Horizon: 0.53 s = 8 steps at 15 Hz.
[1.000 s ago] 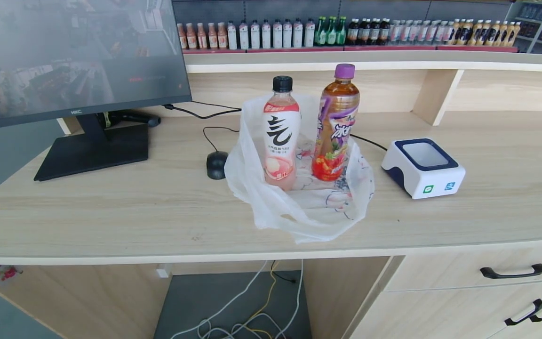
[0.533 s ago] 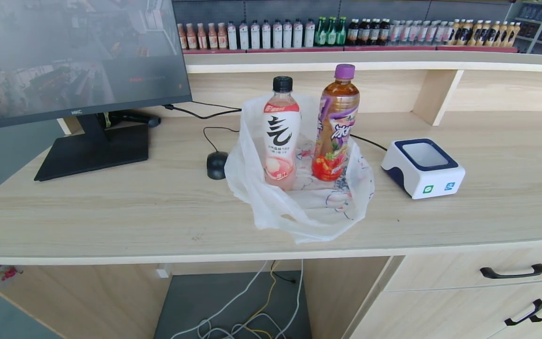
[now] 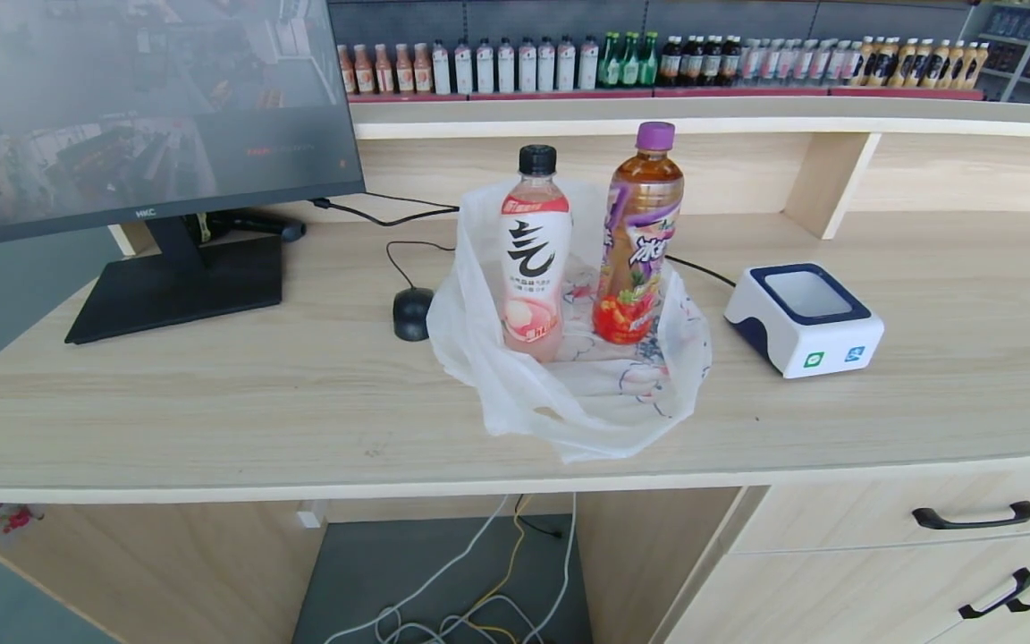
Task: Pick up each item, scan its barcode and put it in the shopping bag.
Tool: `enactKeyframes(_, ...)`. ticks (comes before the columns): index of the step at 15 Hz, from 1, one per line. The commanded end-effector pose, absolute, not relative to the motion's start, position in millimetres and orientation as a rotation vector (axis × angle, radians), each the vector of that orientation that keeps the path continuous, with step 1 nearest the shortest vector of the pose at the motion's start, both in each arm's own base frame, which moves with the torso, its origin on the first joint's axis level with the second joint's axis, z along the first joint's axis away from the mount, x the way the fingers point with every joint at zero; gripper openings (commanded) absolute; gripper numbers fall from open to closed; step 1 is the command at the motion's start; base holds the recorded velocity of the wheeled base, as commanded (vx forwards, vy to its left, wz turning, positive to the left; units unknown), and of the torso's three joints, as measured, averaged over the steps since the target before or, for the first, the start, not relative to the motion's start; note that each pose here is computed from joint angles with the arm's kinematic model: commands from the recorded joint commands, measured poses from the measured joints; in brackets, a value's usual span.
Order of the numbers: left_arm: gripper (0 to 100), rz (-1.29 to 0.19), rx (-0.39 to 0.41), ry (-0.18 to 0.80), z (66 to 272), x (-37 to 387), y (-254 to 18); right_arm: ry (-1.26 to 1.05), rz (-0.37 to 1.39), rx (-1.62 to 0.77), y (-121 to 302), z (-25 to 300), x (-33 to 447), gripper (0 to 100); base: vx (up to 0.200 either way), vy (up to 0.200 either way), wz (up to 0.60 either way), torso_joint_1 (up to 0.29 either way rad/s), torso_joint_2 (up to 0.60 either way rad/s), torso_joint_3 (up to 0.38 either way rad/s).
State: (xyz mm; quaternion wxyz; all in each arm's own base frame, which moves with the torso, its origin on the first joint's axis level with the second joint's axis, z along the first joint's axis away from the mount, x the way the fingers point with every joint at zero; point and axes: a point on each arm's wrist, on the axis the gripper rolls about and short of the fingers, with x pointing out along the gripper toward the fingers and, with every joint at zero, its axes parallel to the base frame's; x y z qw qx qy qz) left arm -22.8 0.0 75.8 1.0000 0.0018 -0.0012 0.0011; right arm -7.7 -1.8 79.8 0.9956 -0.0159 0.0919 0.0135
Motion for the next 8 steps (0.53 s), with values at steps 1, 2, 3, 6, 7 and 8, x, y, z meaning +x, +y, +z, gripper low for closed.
enactKeyframes(1, 100, 0.003, 0.003, -0.003, 75.8, -22.8, 0.0, 0.051, 0.004, -0.049, -1.4, 77.6, -18.5, 100, 0.0, 0.0, 0.0, 0.0, 0.0, 0.0)
enactKeyframes(2, 100, 0.002, 0.003, -0.003, 75.8, -22.8, 0.0, -0.002, -0.026, -0.049, -0.9, 76.1, -22.9, 100, 0.0, 0.0, 0.0, 0.0, 0.0, 0.0)
enactKeyframes(3, 100, 0.003, 0.003, -0.003, 75.8, -22.8, 0.0, -0.003, -0.026, -0.034, -0.9, 76.1, -22.9, 100, 0.0, 0.0, 0.0, 0.0, 0.0, 0.0)
enactKeyframes(6, 100, 0.003, 0.003, -0.003, 75.8, -22.8, 0.0, -0.003, -0.026, -0.028, -0.9, 76.1, -22.9, 100, 0.0, 0.0, 0.0, 0.0, 0.0, 0.0)
enactKeyframes(7, 100, 0.002, 0.003, -0.003, 75.8, -22.8, 0.0, -0.003, -0.026, -0.028, -0.9, 76.1, -22.9, 100, -0.2, 0.0, 0.0, -0.002, 0.0, 0.002)
enactKeyframes(8, 100, 0.003, 0.003, -0.003, 75.8, -22.8, 0.0, -0.003, -0.026, -0.028, -0.9, 76.1, -22.9, 100, -0.2, 0.0, 0.0, 0.007, 0.01, -0.002)
